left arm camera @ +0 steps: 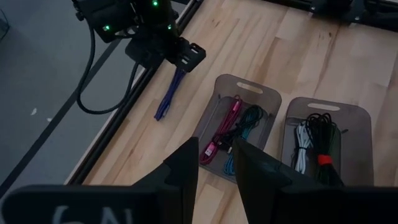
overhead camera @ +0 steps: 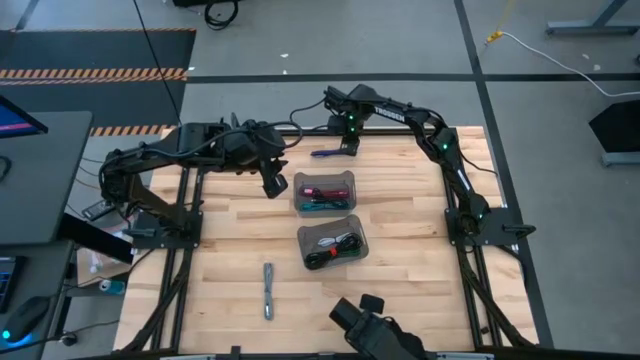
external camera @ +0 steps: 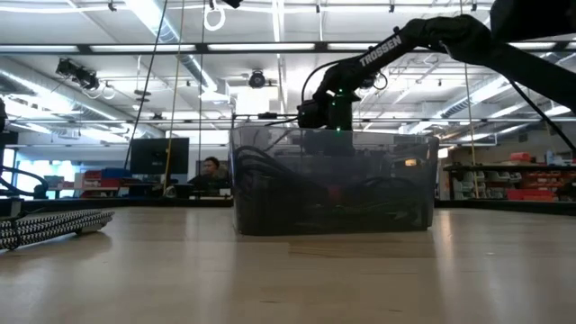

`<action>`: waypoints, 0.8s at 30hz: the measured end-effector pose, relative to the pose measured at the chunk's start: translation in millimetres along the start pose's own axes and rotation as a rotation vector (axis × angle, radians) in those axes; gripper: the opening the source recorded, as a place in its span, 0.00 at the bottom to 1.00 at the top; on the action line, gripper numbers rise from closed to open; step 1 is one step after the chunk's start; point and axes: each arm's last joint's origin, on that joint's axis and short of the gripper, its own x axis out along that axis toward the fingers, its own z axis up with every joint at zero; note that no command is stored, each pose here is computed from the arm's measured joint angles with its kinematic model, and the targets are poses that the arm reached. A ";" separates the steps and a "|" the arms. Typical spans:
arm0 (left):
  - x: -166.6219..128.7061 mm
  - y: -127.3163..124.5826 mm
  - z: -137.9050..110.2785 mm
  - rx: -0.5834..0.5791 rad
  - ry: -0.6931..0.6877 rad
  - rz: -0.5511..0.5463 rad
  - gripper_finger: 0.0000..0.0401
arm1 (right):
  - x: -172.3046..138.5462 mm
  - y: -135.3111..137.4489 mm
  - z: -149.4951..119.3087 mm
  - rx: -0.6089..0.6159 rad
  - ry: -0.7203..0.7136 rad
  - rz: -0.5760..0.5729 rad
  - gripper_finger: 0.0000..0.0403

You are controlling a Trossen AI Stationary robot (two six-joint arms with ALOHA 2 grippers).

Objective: Pick and place USB-C Cables
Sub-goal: Put the violet charger cable into the bottom black transparent bin

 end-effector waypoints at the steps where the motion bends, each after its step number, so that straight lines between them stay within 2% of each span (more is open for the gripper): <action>1: 0.0 0.0 0.0 0.000 0.000 0.000 0.27 | 0.0 -0.7 -0.2 0.002 -0.002 0.003 0.31; 11: 0.0 0.0 0.1 0.000 -0.001 0.000 0.27 | -0.1 -0.3 4.5 0.037 -0.052 0.011 0.32; 16: 0.0 0.0 0.1 0.000 -0.001 0.000 0.27 | -0.1 4.1 6.2 0.034 -0.051 0.012 0.35; 24: 0.0 0.0 0.1 0.000 -0.001 0.000 0.27 | -0.3 15.8 11.5 0.176 -0.056 0.014 0.38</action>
